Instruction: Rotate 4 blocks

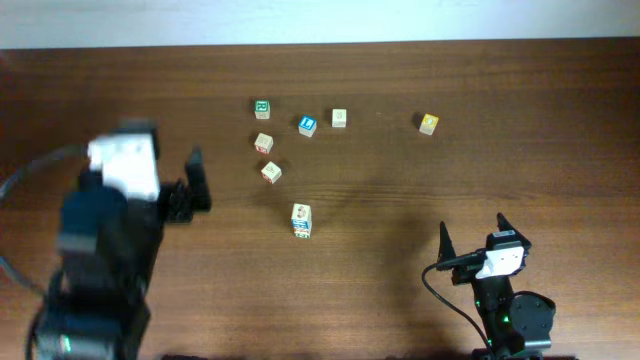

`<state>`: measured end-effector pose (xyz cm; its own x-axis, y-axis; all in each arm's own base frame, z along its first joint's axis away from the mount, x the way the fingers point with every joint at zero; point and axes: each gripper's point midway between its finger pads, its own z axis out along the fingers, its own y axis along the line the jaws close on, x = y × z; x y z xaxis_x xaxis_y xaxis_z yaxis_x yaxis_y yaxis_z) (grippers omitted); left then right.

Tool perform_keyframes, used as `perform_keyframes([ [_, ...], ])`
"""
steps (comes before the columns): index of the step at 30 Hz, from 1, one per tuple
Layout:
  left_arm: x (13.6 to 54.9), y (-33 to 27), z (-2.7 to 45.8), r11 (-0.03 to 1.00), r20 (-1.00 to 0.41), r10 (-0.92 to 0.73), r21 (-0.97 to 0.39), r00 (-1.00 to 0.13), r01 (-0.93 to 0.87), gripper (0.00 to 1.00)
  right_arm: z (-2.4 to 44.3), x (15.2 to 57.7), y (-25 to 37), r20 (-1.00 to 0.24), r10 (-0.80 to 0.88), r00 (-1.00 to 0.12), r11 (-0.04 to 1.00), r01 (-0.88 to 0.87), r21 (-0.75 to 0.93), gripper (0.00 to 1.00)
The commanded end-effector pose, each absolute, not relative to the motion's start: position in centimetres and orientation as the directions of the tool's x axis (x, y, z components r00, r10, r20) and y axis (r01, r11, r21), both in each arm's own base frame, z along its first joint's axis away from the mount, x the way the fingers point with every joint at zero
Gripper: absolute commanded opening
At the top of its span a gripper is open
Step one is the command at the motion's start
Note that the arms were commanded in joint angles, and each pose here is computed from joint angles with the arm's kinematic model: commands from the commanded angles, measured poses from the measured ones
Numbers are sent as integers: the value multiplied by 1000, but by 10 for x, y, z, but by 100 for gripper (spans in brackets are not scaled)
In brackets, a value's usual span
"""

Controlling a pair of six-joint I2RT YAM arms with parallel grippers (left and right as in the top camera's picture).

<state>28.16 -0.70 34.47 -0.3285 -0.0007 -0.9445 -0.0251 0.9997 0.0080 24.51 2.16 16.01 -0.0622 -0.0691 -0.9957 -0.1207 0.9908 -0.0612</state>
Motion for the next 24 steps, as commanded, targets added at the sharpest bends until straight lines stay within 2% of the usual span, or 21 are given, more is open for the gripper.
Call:
perform_keyframes([
  [1,261,-5,301,998,-963,58,51,-264,33,99,157,245,23,-995,-72,-63,990,-127,-64,98],
  [7,243,8,248,991,-990,128,130,-51,-27,99,157,245,23,-995,-73,-63,990,-127,-64,98],
  [13,242,11,224,972,-971,230,226,67,-64,99,157,245,23,-995,-73,-63,990,-127,-64,98],
  [19,245,19,187,956,-959,284,282,13,-85,99,157,245,23,-995,-73,-63,990,-127,-64,98],
  [22,245,19,154,958,-956,275,281,-105,-51,99,157,245,23,-995,-73,-63,990,-127,-64,98],
  [24,245,19,156,958,-956,275,281,-99,-53,99,157,245,23,-995,-73,-63,990,-127,-64,98],
])
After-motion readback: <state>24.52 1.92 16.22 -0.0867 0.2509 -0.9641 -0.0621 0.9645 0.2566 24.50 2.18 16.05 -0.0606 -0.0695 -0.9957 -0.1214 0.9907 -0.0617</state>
